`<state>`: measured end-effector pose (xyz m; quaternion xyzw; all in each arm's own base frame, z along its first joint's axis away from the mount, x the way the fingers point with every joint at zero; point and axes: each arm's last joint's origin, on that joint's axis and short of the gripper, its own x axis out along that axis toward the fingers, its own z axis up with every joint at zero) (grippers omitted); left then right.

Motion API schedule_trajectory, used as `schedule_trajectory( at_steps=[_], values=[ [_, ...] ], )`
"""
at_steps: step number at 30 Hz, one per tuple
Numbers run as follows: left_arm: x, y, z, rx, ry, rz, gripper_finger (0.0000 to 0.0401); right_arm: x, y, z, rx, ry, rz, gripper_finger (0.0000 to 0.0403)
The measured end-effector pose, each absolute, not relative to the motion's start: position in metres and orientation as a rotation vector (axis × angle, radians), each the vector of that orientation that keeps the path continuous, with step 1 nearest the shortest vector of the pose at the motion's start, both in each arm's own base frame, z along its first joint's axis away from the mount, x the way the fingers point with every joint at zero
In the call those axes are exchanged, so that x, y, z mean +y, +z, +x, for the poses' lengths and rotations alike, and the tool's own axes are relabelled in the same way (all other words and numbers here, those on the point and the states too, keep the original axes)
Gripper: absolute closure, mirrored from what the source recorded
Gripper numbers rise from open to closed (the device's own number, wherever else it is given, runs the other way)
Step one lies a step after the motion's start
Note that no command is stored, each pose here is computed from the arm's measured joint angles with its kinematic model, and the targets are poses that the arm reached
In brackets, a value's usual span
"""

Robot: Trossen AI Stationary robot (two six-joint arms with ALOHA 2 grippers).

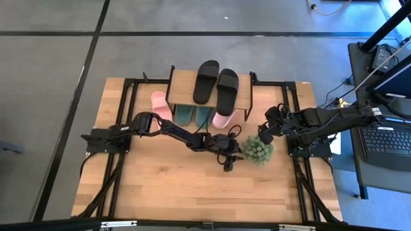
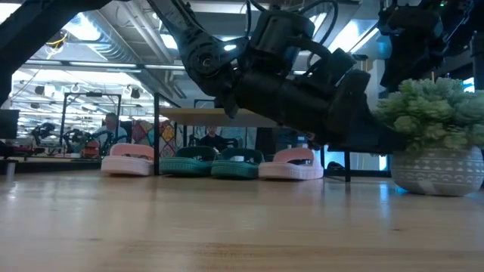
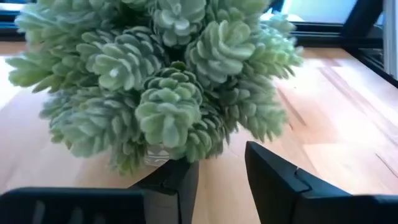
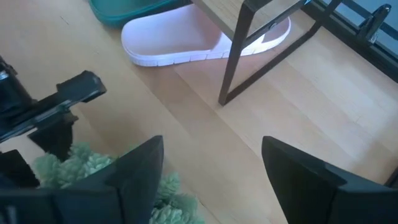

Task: Pick and place slides into the shelf
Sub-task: Adjust the white decorative plant, then put the pink slide under the shelf

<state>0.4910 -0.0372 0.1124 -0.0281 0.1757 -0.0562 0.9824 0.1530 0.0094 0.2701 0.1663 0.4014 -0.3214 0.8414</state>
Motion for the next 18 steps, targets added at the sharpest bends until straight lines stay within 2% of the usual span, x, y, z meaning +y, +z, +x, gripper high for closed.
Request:
schedule_trajectory(
  at_steps=[10,18],
  values=[
    [-0.04,0.105,0.487,0.444,-0.215,-0.067,0.0278,0.009,0.27,0.153,0.849,-0.68,0.351,0.013],
    [-0.025,0.109,0.475,0.639,-0.239,-0.097,0.0278,0.009,0.27,0.153,0.85,-0.678,0.347,0.013]
  ],
)
